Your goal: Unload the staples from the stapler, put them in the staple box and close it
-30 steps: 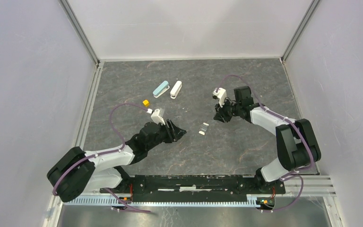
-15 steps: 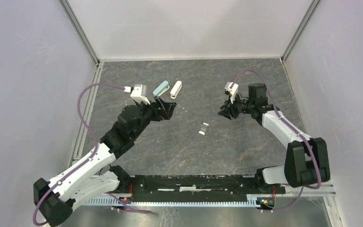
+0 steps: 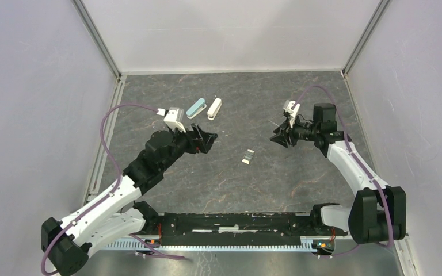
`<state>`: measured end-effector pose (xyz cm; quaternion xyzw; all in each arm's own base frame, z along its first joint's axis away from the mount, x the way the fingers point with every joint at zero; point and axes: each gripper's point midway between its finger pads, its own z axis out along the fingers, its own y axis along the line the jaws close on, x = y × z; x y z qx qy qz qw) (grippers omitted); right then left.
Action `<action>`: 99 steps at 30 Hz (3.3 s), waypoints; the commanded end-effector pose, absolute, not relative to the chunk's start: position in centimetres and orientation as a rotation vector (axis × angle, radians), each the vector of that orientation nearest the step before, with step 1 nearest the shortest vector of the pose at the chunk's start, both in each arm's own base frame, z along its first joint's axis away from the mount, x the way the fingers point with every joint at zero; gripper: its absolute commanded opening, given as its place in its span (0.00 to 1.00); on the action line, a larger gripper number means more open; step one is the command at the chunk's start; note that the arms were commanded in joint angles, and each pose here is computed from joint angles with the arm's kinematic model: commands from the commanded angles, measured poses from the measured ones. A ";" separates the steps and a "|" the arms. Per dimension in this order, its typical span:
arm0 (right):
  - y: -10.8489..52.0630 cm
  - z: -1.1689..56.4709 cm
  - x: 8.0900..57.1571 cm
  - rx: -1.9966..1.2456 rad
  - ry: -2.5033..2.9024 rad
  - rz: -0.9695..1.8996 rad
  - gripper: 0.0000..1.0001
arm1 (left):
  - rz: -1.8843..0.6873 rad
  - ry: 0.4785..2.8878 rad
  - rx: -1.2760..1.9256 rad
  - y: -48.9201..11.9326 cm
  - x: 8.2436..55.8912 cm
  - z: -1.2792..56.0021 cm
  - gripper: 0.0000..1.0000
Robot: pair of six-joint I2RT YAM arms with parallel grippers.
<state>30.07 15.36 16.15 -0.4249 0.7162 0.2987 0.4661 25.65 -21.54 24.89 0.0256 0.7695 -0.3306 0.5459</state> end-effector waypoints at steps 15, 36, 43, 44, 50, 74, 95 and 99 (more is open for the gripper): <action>10.6 15.8 24.0 -1.143 1.656 0.635 0.60 | -1.030 1.798 0.128 -24.7 23.9 19.9 1.00; 5.6 16.0 22.8 -0.987 1.611 0.490 0.67 | -0.891 1.792 0.214 -22.7 23.3 19.3 1.00; 5.8 16.8 22.8 -0.979 1.607 0.513 0.73 | -0.929 1.774 0.119 -22.2 23.2 20.8 1.00; 5.9 16.9 22.7 -0.980 1.604 0.516 0.74 | -0.915 1.773 0.089 -21.9 23.5 21.0 1.00; 6.2 17.0 22.4 -0.944 1.636 0.586 0.77 | -1.004 1.773 -0.002 -21.9 22.9 23.0 1.00; 6.6 17.4 22.2 -0.934 1.646 0.609 0.81 | -0.926 1.783 0.025 -19.4 21.0 26.7 1.00; 6.6 17.4 22.2 -0.928 1.645 0.617 0.82 | -1.042 1.709 0.009 -19.7 19.8 26.8 1.00; 6.7 17.5 22.2 -0.929 1.639 0.617 0.83 | -1.076 1.705 0.024 -20.2 19.5 27.0 1.00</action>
